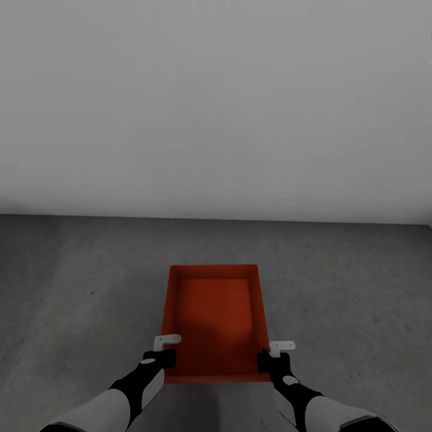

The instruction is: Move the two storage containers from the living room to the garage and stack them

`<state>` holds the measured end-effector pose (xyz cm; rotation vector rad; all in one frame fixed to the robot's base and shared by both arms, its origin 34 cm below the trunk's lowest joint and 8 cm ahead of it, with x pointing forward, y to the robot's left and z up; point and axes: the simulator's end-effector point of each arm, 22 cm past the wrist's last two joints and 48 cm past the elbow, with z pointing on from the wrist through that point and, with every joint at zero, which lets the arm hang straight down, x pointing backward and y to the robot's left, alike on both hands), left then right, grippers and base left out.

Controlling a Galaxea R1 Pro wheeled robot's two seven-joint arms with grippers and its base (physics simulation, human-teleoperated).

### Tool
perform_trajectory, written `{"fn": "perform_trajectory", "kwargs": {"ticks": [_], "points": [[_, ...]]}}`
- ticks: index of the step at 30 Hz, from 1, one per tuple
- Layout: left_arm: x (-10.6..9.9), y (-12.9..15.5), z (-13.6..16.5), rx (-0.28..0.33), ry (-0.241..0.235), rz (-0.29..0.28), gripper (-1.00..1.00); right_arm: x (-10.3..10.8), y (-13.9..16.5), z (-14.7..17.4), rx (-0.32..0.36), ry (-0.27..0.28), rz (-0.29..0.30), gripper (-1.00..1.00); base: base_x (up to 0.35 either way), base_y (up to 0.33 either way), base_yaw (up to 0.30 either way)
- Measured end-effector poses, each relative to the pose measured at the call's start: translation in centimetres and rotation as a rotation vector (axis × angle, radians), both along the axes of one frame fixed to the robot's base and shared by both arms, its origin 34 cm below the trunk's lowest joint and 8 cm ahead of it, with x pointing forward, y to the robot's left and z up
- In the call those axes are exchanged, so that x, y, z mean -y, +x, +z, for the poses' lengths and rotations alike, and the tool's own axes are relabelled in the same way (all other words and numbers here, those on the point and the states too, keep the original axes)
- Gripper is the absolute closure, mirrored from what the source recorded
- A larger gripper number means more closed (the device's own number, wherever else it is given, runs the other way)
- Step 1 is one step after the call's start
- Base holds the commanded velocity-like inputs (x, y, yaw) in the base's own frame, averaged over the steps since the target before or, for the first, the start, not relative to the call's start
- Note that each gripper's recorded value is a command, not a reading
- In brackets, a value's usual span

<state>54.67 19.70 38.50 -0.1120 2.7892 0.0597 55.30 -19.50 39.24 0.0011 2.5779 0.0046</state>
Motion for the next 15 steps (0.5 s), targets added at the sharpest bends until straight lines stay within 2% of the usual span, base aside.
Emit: {"fn": "perform_trajectory", "kwargs": {"ticks": [15], "points": [[0.0,-0.07,0.01,0.005,0.0,-0.001,1.0,-0.01,-0.08,0.01,0.006,0.0,0.0,1.0,0.0,0.0,0.0]]}}
